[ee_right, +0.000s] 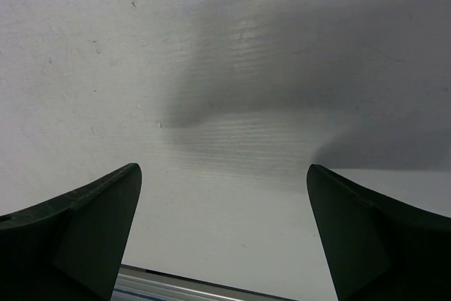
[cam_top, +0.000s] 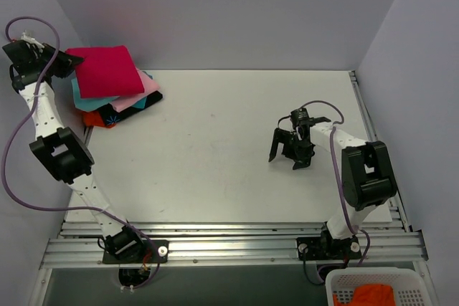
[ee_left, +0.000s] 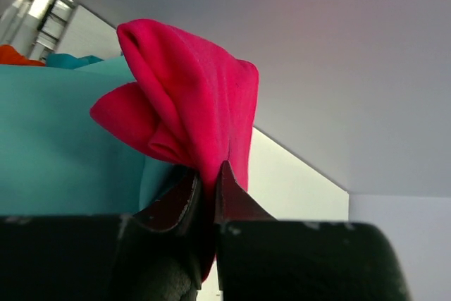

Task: Fold and stack the t-shirts
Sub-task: Neatly place the folded tshirt to the corner

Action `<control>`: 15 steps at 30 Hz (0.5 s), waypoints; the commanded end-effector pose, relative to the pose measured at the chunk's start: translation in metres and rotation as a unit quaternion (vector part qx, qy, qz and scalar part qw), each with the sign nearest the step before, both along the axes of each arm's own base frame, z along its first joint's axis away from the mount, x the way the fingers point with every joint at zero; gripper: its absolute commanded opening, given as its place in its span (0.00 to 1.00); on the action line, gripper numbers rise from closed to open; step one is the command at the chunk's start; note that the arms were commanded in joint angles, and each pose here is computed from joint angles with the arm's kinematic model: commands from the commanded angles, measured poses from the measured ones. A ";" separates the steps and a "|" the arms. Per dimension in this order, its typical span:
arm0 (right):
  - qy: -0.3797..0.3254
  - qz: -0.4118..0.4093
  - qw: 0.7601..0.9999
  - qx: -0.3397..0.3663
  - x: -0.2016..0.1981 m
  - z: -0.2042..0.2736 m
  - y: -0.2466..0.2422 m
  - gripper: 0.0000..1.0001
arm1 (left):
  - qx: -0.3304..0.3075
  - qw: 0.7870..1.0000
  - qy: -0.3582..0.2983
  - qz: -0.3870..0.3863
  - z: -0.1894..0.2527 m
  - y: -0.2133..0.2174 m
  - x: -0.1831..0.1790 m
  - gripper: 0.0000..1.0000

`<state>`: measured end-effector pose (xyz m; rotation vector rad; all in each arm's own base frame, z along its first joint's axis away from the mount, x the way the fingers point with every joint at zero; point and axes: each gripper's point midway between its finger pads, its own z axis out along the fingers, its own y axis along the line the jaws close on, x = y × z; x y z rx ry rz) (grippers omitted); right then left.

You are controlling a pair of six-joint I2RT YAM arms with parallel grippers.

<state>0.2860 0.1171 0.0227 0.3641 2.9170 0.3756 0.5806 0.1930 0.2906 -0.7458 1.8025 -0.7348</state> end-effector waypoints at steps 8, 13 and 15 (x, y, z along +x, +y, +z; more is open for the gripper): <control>0.015 0.003 1.000 -0.014 -0.001 -0.002 0.001 1.00 | 0.000 0.987 0.077 0.143 -0.080 0.119 -0.026 0.94; 0.015 0.003 1.000 -0.015 0.000 -0.001 0.003 1.00 | -0.002 0.985 0.084 0.151 -0.087 0.125 -0.028 0.94; 0.016 0.003 1.000 -0.015 -0.001 -0.001 0.005 1.00 | 0.002 0.984 0.080 0.157 -0.080 0.128 -0.029 0.94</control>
